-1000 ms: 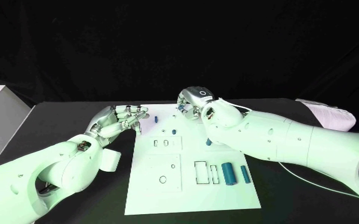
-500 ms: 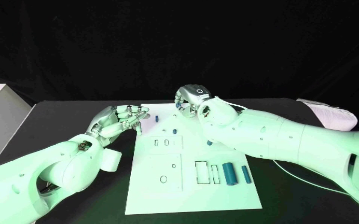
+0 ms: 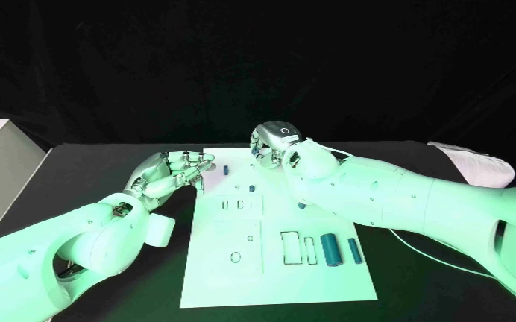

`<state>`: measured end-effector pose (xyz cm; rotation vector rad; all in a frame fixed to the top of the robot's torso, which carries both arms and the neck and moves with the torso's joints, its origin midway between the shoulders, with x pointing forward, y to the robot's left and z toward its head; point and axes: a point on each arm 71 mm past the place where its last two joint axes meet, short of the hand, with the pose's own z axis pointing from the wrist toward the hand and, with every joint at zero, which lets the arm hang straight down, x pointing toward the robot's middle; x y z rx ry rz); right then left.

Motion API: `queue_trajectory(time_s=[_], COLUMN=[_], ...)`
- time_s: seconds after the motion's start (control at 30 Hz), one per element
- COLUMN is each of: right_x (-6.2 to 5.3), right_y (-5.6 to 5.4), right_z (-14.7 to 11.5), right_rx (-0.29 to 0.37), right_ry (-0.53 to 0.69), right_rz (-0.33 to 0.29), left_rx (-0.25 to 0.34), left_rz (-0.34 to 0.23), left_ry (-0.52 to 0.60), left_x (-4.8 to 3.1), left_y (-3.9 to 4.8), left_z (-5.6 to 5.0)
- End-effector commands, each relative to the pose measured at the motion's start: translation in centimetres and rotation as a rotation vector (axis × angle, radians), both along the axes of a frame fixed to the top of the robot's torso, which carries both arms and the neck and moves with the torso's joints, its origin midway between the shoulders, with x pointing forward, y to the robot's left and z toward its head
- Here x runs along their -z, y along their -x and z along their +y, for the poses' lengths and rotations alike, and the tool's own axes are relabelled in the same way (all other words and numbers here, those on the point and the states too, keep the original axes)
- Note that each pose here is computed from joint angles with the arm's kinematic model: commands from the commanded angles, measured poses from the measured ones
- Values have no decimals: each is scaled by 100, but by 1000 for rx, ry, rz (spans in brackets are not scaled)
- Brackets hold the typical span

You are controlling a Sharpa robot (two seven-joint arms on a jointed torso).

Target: Assemble the parts on the task board

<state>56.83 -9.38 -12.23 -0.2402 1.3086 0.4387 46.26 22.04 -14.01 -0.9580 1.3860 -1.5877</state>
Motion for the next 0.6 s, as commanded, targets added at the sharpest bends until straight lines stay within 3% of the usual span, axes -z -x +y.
queue_trajectory(time_s=[0.03, 0.6], right_x=[25, 59], right_y=[-7, -21], right_z=[13, -9], right_rx=[-9, 6], right_ry=[26, 47], right_rz=[17, 43], left_rx=[23, 22], left_rz=[-5, -4], left_ry=[5, 4], left_x=[-9, -7], left_y=[7, 4], left_z=[-30, -26])
